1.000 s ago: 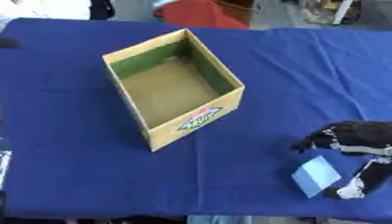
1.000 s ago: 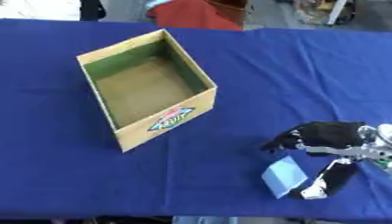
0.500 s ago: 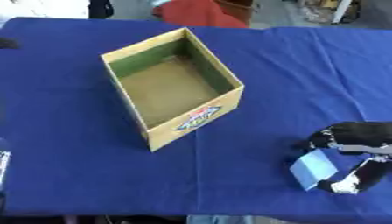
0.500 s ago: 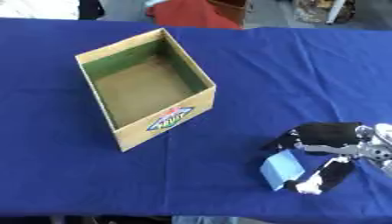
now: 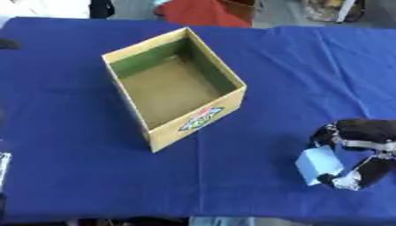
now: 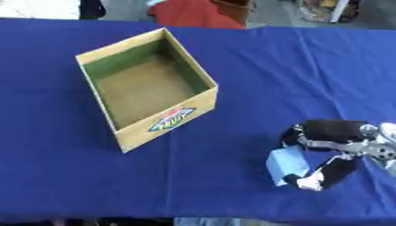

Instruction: Pick up objects on the table and place them in the box.

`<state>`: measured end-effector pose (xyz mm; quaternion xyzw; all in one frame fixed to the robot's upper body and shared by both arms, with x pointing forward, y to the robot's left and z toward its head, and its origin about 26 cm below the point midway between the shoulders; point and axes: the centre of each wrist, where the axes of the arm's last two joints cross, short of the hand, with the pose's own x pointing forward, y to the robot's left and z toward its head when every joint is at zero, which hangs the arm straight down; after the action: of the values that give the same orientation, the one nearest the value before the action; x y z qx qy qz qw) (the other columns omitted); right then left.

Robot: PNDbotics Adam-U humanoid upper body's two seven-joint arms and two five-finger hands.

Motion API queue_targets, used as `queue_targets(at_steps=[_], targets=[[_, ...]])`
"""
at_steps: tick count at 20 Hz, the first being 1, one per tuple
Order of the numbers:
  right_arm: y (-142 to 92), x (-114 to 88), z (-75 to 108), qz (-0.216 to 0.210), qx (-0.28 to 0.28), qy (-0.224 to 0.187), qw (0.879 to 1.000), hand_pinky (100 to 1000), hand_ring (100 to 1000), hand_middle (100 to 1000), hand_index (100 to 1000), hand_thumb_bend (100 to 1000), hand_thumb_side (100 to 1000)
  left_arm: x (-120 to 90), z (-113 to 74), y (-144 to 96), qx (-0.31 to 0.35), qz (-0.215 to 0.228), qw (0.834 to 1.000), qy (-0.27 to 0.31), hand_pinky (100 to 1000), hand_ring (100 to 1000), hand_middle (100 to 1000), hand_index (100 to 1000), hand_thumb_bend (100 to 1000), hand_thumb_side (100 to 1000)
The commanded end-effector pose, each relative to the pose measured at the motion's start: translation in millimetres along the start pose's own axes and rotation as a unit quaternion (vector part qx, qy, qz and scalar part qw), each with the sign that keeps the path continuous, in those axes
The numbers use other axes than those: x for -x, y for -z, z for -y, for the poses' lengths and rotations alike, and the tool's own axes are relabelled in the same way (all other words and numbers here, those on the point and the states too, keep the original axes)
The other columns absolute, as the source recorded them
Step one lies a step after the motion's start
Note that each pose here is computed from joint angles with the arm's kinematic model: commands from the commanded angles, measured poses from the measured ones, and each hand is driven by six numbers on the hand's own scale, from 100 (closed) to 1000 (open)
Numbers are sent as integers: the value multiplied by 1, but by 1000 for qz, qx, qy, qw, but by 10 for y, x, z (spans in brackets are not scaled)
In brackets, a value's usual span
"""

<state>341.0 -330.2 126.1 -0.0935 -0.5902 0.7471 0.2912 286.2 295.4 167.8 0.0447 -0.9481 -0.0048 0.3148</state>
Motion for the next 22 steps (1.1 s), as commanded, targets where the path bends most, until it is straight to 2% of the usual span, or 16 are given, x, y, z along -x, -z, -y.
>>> queue_targets(at_steps=[1, 6, 13, 22], targets=[[-168, 35, 232, -18, 40, -13, 999, 427, 460, 448, 515, 100, 601, -53, -16, 41, 5, 10, 1000, 6, 569, 793, 683, 728, 159, 914], [-118, 32, 377, -23, 90, -8, 996, 412, 452, 442, 512, 100, 573, -52, -12, 41, 4, 9, 1000, 4, 568, 793, 684, 729, 161, 915], [78, -11, 827, -14, 112, -48, 992, 423, 461, 477, 539, 100, 564, -54, -19, 43, 3, 9, 1000, 5, 568, 792, 685, 729, 162, 915], [481, -101, 1347, 9, 119, -71, 990, 434, 469, 505, 542, 100, 552, -54, -20, 43, 3, 9, 1000, 5, 568, 792, 686, 728, 162, 915]])
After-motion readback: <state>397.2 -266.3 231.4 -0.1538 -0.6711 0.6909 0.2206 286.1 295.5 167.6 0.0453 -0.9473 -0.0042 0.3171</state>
